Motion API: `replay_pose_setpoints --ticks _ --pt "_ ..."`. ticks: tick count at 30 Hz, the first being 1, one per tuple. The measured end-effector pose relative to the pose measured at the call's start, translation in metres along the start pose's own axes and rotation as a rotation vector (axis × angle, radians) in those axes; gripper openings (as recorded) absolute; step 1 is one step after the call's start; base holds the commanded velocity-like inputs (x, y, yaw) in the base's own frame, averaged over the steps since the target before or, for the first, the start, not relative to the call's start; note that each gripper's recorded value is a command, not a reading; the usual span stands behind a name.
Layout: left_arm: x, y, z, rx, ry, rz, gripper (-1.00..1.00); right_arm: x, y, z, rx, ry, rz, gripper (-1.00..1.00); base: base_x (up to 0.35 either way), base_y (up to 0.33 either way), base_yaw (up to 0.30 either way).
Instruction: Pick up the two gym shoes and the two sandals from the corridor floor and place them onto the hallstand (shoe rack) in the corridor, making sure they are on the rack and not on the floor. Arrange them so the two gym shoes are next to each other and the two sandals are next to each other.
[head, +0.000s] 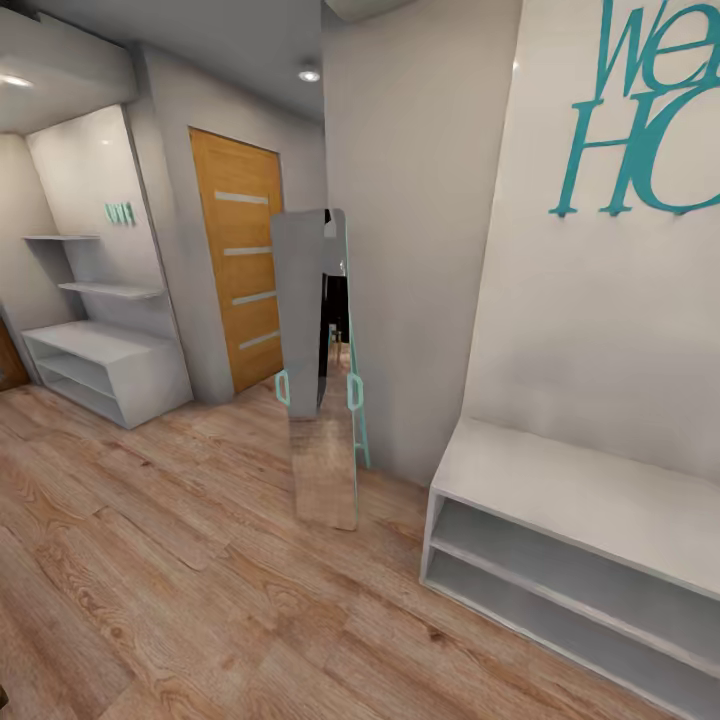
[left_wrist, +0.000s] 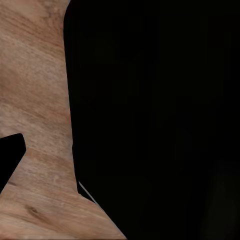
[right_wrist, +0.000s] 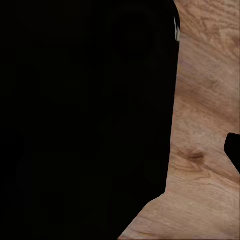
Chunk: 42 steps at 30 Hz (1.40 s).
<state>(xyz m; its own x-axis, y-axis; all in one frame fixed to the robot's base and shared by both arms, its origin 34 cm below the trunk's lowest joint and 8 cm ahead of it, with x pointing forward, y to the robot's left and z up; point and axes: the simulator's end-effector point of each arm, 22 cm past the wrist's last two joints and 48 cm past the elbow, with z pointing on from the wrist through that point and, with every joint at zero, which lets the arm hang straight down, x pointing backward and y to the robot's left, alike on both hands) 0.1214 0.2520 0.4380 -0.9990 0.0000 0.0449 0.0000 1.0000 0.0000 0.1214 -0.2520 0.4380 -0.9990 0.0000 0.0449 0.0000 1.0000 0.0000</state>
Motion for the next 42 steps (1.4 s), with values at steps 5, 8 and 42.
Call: replay_pose_setpoints --ticks 5,8,42 --pt "-0.016 -0.003 0.0 0.003 -0.039 -0.004 1.0 -0.04 0.017 -0.001 -0.023 -0.073 0.0 1.0 0.001 0.0 0.0" --pt "-0.002 -0.004 0.0 0.004 -0.013 0.001 1.0 -0.052 0.028 -0.002 -0.037 -0.084 0.0 1.0 0.0 0.0 0.0" --pt "-0.088 0.031 -0.008 -0.037 -0.175 -0.047 1.0 -0.131 0.0 -0.014 -0.003 -0.249 0.065 1.0 0.0 0.0 -0.13"
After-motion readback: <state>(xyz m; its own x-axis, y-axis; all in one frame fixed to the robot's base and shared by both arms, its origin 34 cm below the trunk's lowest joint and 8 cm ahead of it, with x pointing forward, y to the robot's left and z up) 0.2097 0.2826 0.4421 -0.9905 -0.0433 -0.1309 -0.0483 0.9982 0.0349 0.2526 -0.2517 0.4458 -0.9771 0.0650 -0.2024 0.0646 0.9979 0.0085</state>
